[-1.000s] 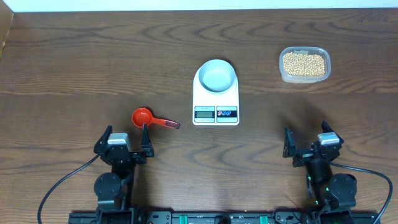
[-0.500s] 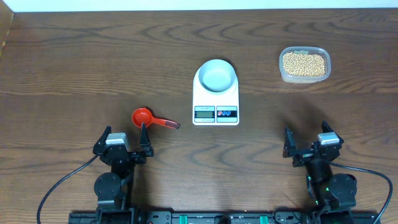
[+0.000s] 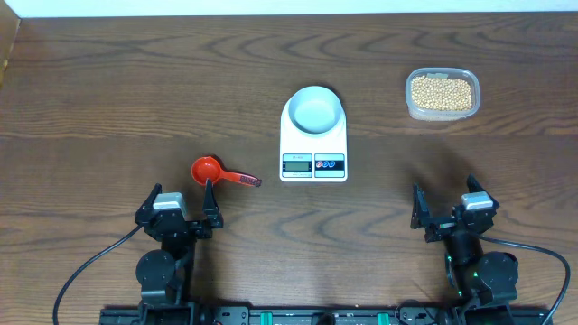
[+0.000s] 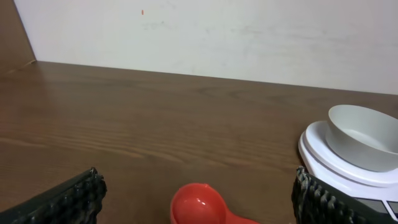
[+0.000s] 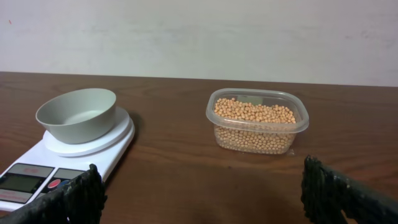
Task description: Scoop item into bowl and weigh 50g on scale
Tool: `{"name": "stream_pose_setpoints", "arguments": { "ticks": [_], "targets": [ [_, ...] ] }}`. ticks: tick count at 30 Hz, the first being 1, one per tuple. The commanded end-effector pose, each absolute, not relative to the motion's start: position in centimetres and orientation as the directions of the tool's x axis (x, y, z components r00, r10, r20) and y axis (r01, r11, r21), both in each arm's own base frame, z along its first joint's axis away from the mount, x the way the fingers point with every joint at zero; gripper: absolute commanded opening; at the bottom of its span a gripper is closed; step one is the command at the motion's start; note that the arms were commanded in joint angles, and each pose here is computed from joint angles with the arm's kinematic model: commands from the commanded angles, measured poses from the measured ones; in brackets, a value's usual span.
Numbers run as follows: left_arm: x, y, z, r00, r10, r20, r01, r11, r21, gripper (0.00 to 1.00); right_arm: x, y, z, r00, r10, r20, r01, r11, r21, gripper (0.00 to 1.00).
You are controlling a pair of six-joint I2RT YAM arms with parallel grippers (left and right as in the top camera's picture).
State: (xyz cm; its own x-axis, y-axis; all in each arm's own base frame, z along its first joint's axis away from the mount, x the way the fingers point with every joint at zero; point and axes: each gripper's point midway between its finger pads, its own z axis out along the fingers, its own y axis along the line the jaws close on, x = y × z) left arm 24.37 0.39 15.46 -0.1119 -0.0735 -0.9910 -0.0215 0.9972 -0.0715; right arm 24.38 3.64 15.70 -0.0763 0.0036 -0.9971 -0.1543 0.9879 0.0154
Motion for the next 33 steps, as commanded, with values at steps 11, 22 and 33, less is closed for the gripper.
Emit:
{"name": "stream_pose_setpoints", "arguments": {
  "ticks": [11, 22, 33],
  "targets": [
    [24.8, 0.4, 19.8, -0.122, -0.089, -0.989, -0.025, 0.996, -0.087, 0.97, 24.4, 3.6, 15.7, -0.074, -0.008, -0.997, -0.147, 0.989, 0.003, 0.99],
    [27.3, 0.4, 22.4, -0.212, -0.090, -0.973, -0.033, 0.996, -0.085, 0.98, 24.4, 3.6, 15.7, -0.074, -0.008, -0.997, -0.147, 0.989, 0.003, 0.99],
    [29.0, 0.5, 24.9, -0.219, -0.097, -0.971, -0.035, 0.995, -0.091, 0.98, 24.4, 3.6, 15.7, -0.074, -0.008, -0.997, -0.147, 0.989, 0.003, 0.99]
  ]
}}
